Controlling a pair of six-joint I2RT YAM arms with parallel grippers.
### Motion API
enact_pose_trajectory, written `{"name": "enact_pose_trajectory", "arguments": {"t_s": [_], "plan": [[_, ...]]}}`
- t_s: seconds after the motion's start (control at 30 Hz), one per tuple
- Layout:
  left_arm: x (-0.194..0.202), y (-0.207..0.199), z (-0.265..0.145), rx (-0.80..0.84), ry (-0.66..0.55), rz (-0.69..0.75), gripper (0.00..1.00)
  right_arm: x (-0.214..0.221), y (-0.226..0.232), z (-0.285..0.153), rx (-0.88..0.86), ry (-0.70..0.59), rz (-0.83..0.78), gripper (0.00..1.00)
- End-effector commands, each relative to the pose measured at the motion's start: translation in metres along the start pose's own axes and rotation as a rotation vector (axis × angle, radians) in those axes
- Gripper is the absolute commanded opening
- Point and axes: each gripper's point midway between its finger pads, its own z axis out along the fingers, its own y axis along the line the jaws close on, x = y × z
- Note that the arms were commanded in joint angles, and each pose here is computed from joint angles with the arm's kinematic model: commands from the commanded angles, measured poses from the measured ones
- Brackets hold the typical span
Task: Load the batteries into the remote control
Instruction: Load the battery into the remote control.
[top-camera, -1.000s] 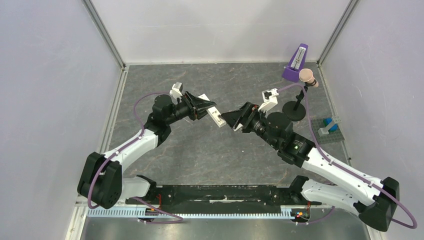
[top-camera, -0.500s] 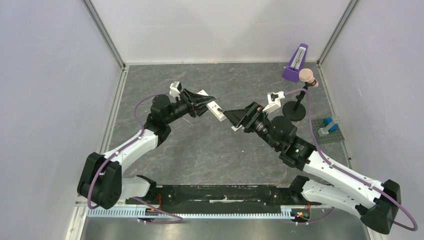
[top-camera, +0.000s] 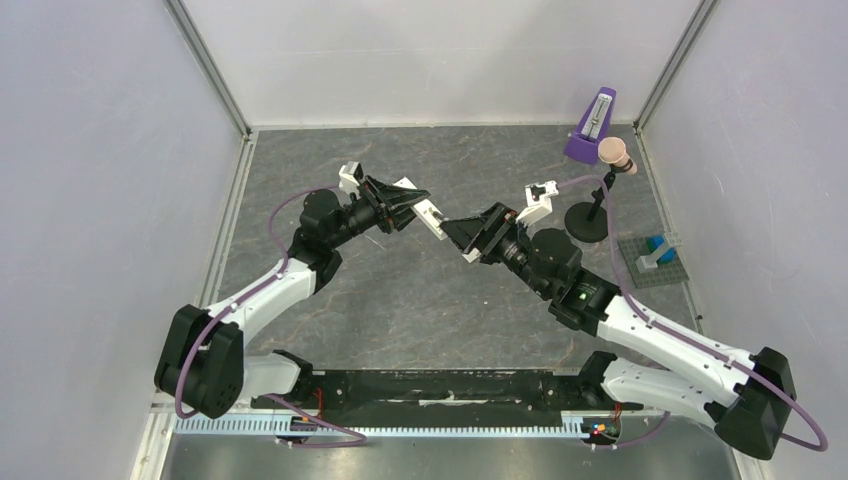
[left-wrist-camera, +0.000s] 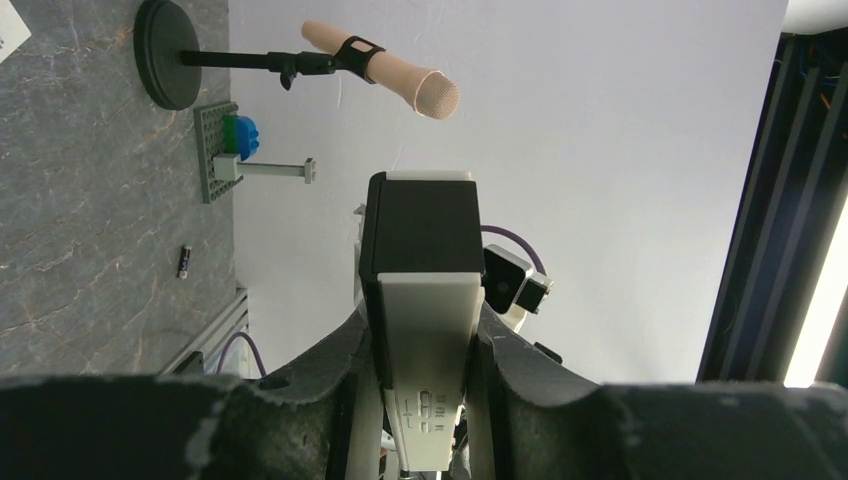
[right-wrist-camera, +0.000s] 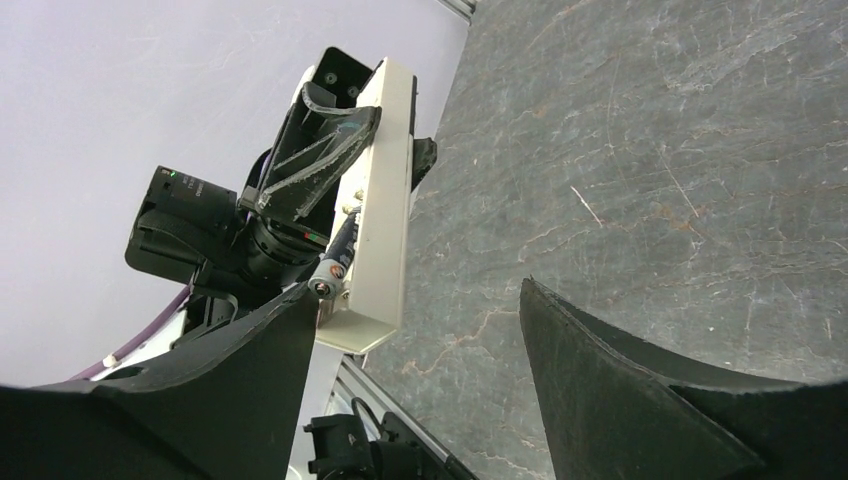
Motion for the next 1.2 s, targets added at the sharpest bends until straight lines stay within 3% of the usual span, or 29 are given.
{"name": "enact_pose_trajectory", "arguments": {"t_s": [0.0,0.37,0.53,1.17], "plan": [[0.005,-0.019,-0.007,0.056,0.011,0.018,0.02,-0.008,0.017,0.005,-0.063,-0.025,-0.014,0.77],[0.002,-0.013,-0.003,0.039,0.006,0.026,0.02,-0.020,0.032,-0.010,-0.128,-0.061,-0.014,0.83],[0.003,-0.012,-0.004,0.038,0.009,0.029,0.02,-0.024,0.024,-0.014,-0.096,-0.082,0.048,0.69],[0.008,-0.014,-0.009,0.036,0.016,0.044,0.02,-0.010,0.012,0.004,-0.064,-0.026,0.087,0.56]]}}
